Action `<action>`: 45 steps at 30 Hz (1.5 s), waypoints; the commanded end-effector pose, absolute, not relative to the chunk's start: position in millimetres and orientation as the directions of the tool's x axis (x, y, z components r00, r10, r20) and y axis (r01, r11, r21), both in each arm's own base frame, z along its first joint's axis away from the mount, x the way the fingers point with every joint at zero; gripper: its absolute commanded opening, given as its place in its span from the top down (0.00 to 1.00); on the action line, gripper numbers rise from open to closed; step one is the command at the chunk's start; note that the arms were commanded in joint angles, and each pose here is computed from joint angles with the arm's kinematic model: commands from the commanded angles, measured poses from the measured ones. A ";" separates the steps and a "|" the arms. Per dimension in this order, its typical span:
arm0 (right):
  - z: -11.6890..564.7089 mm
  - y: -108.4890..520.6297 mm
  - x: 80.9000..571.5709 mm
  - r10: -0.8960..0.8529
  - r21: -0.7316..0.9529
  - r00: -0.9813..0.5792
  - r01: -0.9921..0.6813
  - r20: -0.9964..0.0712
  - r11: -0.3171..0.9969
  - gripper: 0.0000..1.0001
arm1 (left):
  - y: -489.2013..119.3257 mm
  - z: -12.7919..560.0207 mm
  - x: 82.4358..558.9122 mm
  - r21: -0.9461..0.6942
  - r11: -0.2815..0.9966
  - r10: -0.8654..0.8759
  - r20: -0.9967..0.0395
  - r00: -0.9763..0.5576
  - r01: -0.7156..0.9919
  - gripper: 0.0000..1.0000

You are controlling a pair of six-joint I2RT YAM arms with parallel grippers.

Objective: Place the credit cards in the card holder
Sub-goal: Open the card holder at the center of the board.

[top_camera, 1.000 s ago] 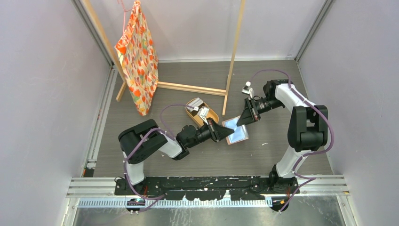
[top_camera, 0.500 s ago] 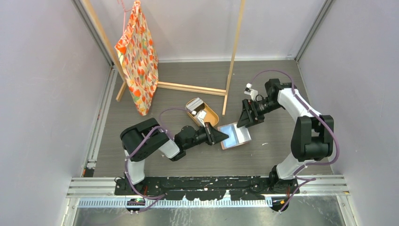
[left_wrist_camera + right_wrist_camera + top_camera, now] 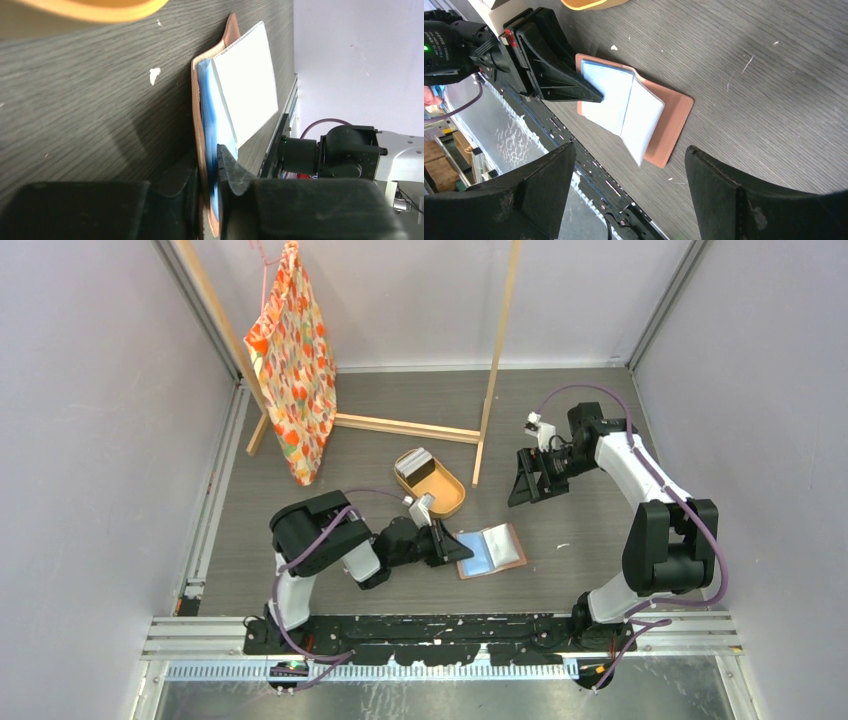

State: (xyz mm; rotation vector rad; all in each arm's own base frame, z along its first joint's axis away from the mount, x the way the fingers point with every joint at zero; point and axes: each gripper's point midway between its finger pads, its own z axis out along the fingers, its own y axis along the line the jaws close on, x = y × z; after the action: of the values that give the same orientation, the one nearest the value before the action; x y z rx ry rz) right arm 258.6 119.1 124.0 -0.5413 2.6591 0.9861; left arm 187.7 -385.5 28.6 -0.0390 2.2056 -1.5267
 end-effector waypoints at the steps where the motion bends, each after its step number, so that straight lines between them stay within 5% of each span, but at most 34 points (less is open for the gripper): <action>1: 133.3 124.9 256.5 -0.267 0.579 -0.879 -0.464 -0.394 0.670 0.16 | -375.8 37.2 189.1 -0.883 0.425 -0.291 -0.340 -0.894 0.197 0.78; 7: 137.3 125.1 255.9 -0.272 0.571 -0.869 -0.480 -0.413 0.666 0.16 | -345.6 26.3 178.7 -0.793 0.587 -0.252 -0.370 -0.894 0.163 0.48; 12: 143.1 123.2 256.0 -0.285 0.543 -0.848 -0.511 -0.447 0.666 0.16 | -318.4 35.2 173.5 -0.684 0.697 -0.172 -0.451 -0.876 0.215 0.44; 18: 163.7 116.1 256.0 -0.336 0.422 -0.751 -0.616 -0.568 0.665 0.16 | -283.0 95.6 186.1 -0.438 0.787 0.025 -0.681 -0.732 0.435 0.40; 24: 220.9 116.4 259.5 -0.349 0.237 -0.553 -0.729 -0.757 0.642 0.14 | -259.5 178.6 219.1 -0.127 0.797 0.223 -0.847 -0.482 0.591 0.01; 28: 248.3 136.3 237.7 -0.386 0.209 -0.399 -0.869 -0.832 0.448 0.00 | -255.3 195.4 237.9 0.008 0.761 0.370 -0.827 -0.423 0.649 0.00; 38: 229.7 138.6 265.9 -0.319 0.326 -0.537 -0.786 -0.781 0.525 0.00 | -270.7 206.6 272.5 0.163 0.673 0.505 -0.814 -0.287 0.722 0.00; 45: 222.6 130.8 269.1 -0.317 0.312 -0.565 -0.749 -0.762 0.585 0.00 | -273.1 181.5 317.4 0.116 0.715 0.547 -0.706 -0.449 0.689 0.00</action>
State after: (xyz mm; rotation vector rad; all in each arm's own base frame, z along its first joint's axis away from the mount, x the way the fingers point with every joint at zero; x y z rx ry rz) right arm 264.7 132.2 214.3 -0.8600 2.1730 0.8859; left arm 294.5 -268.3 180.7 0.9188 2.1070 -0.2624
